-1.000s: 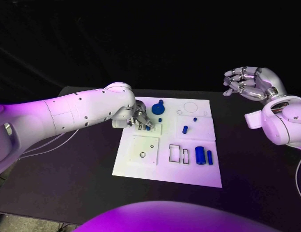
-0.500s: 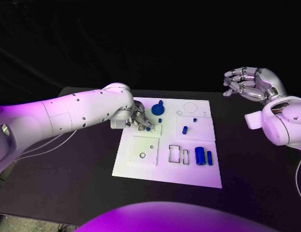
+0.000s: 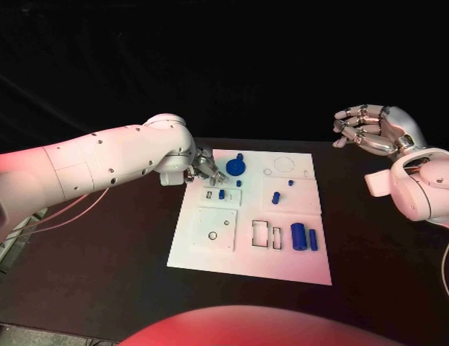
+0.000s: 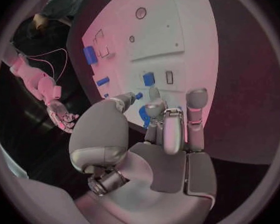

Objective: Assemble the parts on the task board

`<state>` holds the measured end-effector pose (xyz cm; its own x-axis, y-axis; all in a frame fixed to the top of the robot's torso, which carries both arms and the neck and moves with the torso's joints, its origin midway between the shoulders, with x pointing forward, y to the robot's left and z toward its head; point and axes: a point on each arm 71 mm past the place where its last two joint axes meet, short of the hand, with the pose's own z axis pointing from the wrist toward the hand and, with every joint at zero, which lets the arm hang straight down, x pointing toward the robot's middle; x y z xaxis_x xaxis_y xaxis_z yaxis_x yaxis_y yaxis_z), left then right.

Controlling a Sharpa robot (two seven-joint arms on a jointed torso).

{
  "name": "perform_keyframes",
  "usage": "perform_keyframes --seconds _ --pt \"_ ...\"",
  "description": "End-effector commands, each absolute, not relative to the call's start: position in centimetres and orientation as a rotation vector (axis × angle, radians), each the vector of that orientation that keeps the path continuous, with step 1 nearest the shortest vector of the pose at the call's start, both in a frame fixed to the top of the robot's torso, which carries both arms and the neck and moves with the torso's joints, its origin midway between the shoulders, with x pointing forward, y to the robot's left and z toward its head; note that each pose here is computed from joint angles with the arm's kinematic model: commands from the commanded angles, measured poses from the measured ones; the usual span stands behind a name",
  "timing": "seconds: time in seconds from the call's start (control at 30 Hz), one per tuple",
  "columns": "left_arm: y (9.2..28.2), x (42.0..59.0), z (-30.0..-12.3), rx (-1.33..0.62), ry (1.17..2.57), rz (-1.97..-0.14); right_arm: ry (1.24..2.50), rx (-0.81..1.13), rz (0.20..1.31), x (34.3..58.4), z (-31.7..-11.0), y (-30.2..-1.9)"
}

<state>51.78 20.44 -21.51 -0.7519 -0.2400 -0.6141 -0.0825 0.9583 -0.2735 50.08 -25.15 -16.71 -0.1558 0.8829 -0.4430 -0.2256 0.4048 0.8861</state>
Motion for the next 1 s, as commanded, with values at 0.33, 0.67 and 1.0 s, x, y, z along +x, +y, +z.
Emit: perform_keyframes --seconds 0.33,0.67,1.0 --pt "22.3 54.3 -17.9 -0.286 2.339 -0.294 1.38 0.637 1.101 50.1 -16.8 -25.2" --pt "23.4 55.2 -17.9 -0.317 2.323 -0.259 1.384 0.639 1.1 50.1 -16.9 -25.2" --pt "23.8 56.5 -19.3 -0.309 2.319 -0.201 1.389 0.639 1.104 50.1 -17.1 -25.0"
